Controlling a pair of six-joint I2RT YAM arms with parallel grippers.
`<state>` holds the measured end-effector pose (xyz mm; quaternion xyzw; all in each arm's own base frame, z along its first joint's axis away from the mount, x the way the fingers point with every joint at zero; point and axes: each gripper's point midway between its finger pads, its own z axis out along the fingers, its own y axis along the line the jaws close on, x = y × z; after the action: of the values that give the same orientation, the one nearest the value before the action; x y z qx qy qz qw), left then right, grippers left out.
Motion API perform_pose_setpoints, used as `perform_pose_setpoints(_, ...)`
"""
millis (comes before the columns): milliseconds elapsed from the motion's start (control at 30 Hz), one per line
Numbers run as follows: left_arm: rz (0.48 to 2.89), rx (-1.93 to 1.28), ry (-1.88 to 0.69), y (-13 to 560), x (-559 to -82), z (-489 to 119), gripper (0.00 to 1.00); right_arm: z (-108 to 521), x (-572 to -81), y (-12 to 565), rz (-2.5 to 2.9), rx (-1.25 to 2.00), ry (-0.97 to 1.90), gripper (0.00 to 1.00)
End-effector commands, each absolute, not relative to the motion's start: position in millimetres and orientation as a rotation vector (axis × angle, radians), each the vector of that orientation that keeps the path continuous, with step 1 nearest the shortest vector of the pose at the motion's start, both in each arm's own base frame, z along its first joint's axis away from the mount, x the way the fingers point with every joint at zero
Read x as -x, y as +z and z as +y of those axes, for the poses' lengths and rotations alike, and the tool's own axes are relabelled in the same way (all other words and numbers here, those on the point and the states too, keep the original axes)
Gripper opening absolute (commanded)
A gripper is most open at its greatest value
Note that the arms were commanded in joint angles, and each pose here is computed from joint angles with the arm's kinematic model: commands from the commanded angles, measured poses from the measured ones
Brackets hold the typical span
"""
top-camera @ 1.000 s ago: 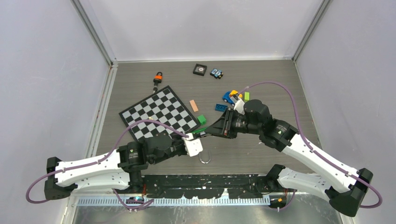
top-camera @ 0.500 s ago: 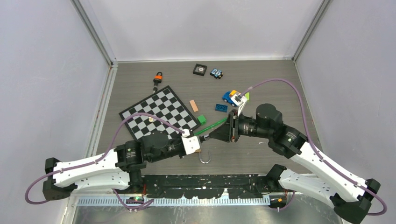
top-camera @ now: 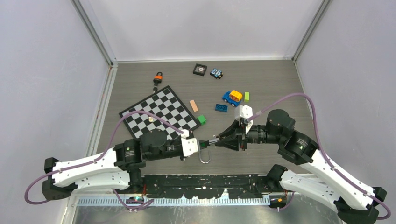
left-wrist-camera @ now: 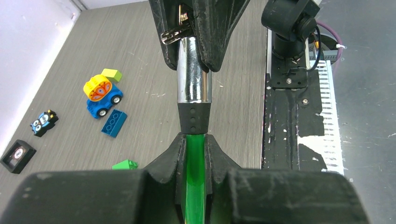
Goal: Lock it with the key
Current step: Lock the lock.
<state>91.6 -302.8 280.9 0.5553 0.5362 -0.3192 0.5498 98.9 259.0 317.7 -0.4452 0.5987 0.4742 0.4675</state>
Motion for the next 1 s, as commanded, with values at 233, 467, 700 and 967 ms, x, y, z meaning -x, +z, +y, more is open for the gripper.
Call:
perform_pose_setpoints(233, 1.224, -1.342, -0.840, 299, -78, -308, 0.00, 238, -108, 336, 1.146, 1.411, 0.784, 0.04)
perform_pose_setpoints(467, 1.232, -1.352, -0.840, 295, -77, -310, 0.00, 235, -109, 342, 1.070, 1.449, 0.720, 0.04)
perform_pose_setpoints(700, 1.246, -1.308, -0.823, 293, -82, -303, 0.00, 230, -125, 366, 1.086, 1.239, 0.683, 0.38)
perform_pose_setpoints(967, 1.286, -1.212, -0.811, 283, -89, -290, 0.00, 202, -151, 405, 1.197, 0.707, 0.767, 0.56)
